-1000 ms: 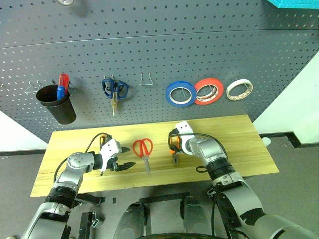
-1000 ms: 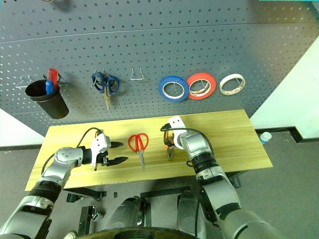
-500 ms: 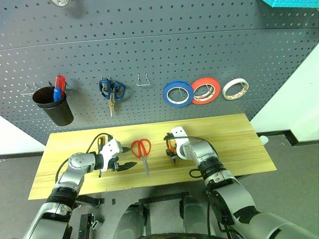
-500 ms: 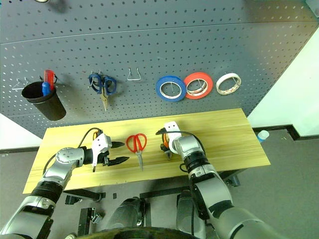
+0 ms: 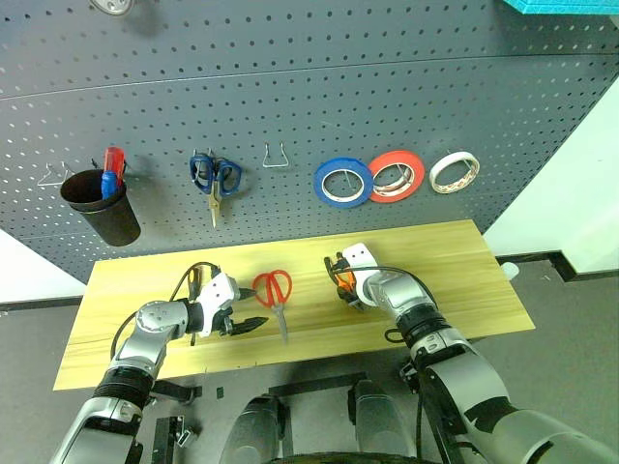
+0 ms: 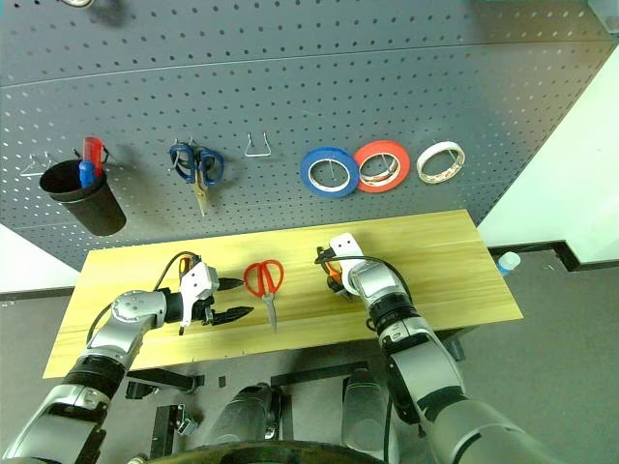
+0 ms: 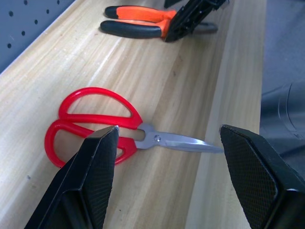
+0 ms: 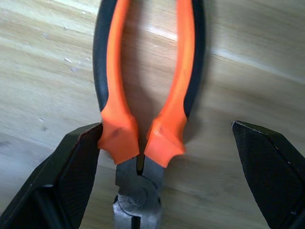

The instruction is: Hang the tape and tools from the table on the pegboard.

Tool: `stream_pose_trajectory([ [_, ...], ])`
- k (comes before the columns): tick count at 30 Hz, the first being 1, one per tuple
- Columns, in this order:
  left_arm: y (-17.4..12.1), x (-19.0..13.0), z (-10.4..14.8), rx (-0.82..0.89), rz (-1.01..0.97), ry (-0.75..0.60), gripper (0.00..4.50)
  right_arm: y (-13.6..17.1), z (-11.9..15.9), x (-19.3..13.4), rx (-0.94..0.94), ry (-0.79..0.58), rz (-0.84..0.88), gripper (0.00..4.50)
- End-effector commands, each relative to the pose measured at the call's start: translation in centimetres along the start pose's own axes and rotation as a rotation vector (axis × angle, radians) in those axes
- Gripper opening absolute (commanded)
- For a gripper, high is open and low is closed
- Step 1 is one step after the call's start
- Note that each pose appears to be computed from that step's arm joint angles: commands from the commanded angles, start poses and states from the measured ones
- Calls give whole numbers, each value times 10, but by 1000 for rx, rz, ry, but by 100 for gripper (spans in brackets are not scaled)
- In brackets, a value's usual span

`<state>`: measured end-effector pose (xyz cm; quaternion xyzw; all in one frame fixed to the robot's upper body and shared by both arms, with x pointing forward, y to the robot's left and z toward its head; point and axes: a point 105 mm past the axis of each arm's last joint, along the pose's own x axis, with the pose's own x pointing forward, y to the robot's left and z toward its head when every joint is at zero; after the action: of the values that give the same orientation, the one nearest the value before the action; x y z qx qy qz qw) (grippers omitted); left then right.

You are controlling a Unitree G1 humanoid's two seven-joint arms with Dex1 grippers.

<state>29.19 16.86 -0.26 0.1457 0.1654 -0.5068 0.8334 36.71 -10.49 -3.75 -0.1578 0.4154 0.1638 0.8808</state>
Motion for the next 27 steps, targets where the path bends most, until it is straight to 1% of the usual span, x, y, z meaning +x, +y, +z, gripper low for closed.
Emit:
stream_pose_trajectory([
  [1, 4, -2, 10, 32, 17, -38, 356, 5, -1, 3, -38, -1, 21, 446],
  [10, 0, 0, 9, 27, 16, -42, 356, 11, 14, 9, -32, -35, 45, 446],
  [13, -2, -1, 8, 24, 17, -42, 356, 11, 14, 9, -22, -32, 47, 392],
  [15, -2, -1, 8, 23, 21, -43, 356, 9, 13, 9, -20, -26, 46, 332],
  [16, -2, -2, 8, 22, 23, -44, 356, 9, 12, 9, -19, -23, 46, 288],
  [18, -2, -2, 7, 21, 25, -43, 356, 7, 10, 9, -16, -19, 44, 232],
  [22, -2, -3, 8, 22, 33, -49, 356, 3, 11, 7, -1, -26, 46, 230],
  [26, 4, -11, 19, 20, 80, -116, 356, 1, 24, -6, -78, -143, 86, 230],
  [27, 7, -17, 24, 19, 110, -150, 356, -1, 36, -18, -183, -263, 83, 230],
])
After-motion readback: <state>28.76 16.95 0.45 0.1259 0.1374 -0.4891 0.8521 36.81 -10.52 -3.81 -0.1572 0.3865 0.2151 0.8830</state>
